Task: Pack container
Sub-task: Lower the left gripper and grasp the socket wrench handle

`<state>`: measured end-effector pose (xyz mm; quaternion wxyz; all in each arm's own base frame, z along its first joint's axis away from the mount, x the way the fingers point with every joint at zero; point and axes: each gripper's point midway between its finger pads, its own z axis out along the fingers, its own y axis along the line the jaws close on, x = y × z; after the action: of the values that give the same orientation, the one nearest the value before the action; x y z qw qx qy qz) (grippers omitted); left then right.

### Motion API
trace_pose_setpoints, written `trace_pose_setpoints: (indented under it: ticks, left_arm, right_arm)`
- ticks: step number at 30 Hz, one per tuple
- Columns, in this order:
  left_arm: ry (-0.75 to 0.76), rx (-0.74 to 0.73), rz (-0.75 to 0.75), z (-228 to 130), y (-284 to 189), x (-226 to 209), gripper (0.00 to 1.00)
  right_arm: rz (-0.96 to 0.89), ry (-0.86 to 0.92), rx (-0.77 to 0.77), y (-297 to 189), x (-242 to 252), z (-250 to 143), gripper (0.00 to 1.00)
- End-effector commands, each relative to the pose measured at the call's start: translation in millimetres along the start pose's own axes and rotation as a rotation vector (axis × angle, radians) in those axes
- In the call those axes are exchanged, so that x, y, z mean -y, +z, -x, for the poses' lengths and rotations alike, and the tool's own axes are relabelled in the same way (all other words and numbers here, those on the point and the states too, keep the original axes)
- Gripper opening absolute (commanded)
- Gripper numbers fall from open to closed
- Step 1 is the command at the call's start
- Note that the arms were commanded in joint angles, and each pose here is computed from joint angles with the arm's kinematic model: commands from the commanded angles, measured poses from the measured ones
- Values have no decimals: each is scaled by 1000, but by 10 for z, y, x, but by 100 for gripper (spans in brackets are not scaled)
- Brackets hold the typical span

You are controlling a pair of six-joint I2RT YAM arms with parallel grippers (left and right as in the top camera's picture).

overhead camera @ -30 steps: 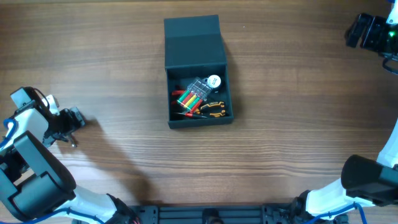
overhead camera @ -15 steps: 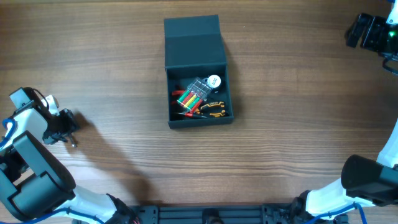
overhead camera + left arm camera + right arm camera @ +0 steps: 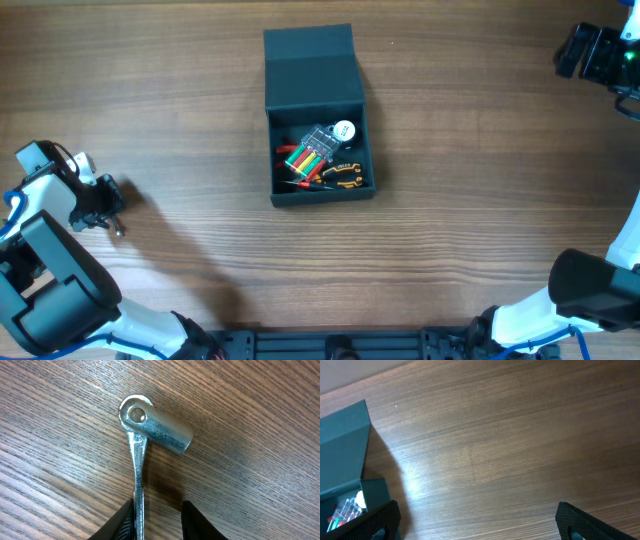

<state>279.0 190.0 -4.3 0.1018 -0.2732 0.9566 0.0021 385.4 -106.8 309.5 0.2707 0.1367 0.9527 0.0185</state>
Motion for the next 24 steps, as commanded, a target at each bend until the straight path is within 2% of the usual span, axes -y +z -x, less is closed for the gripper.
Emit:
trace_pose_setpoints:
  ticks: [1, 7, 24]
  left_arm:
    - [-20, -56, -52, -142, 137, 82, 30]
    - [-32, -56, -52, -140, 137, 82, 28]
    - [-47, -57, -52, -141, 137, 82, 12]
  right_arm:
    - [5, -24, 26, -130, -34, -15, 100]
    - [5, -25, 26, -130, -34, -16, 100]
    - [5, -25, 21, -130, -34, -26, 100]
